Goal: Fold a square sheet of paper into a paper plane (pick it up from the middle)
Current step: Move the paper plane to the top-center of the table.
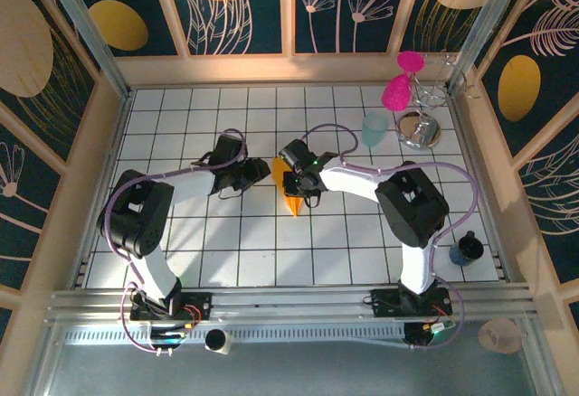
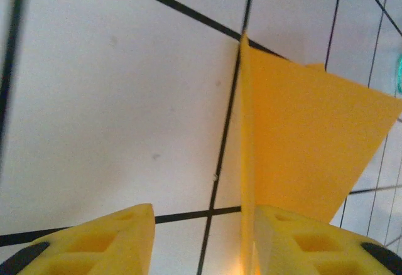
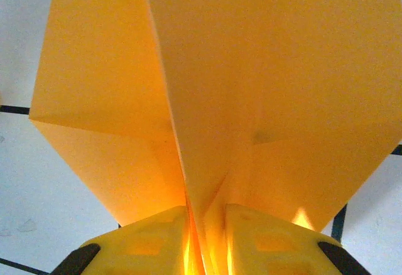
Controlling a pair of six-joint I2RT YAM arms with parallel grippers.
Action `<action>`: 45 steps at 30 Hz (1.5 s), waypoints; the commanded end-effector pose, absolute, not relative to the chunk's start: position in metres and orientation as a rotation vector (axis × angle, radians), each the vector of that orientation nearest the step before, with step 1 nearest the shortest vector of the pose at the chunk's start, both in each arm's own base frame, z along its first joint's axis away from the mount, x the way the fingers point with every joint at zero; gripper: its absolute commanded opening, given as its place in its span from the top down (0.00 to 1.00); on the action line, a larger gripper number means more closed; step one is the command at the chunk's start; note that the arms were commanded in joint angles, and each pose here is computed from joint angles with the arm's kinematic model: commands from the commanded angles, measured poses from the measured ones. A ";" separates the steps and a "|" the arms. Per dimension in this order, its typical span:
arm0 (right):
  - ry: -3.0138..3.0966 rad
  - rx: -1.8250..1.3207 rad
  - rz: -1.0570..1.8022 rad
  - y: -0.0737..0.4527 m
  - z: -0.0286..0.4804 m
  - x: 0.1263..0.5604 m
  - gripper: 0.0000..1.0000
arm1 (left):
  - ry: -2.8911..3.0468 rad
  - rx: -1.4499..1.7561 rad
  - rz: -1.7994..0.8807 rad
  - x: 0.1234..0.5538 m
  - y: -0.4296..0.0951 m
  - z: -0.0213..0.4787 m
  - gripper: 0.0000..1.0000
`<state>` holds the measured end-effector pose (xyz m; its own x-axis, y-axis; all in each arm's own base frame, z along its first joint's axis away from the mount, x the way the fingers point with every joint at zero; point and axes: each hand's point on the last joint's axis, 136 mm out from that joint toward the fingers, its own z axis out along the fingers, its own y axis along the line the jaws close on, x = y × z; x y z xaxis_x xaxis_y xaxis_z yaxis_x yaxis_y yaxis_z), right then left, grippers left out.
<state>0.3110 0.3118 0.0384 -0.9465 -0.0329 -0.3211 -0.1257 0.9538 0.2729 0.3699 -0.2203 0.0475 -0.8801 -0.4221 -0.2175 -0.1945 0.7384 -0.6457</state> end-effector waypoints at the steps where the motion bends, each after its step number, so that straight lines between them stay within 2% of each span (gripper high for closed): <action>1: 2.808 -0.117 0.354 0.308 0.032 0.313 0.77 | 2.589 -0.508 -0.829 0.370 -0.201 0.048 0.49; 8: 2.843 -0.130 0.287 0.309 0.022 0.309 0.76 | 2.564 -0.544 -0.662 0.372 -0.168 0.055 0.38; 17: 2.834 -0.120 0.232 0.306 0.023 0.313 0.76 | 2.537 -0.561 -0.531 0.378 -0.146 0.062 0.14; 18: 2.828 -0.121 0.231 0.306 0.025 0.314 0.78 | 2.537 -0.560 -0.524 0.378 -0.145 0.062 0.06; 19: 2.817 -0.119 0.229 0.306 0.029 0.316 0.79 | 2.537 -0.559 -0.517 0.378 -0.144 0.062 0.04; 29: 2.706 -0.118 0.197 0.300 0.055 0.348 0.97 | 2.529 -0.551 -0.493 0.380 -0.140 0.065 0.01; 36: 2.639 -0.153 0.253 0.293 0.058 0.414 0.96 | 2.507 -0.526 -0.445 0.381 -0.132 0.073 0.01; 41: 2.629 -0.190 0.179 0.279 0.050 0.461 0.95 | 2.514 -0.518 -0.441 0.379 -0.132 0.073 0.01; 45: 2.628 -0.192 0.152 0.272 0.045 0.479 0.93 | 2.527 -0.518 -0.443 0.378 -0.132 0.069 0.01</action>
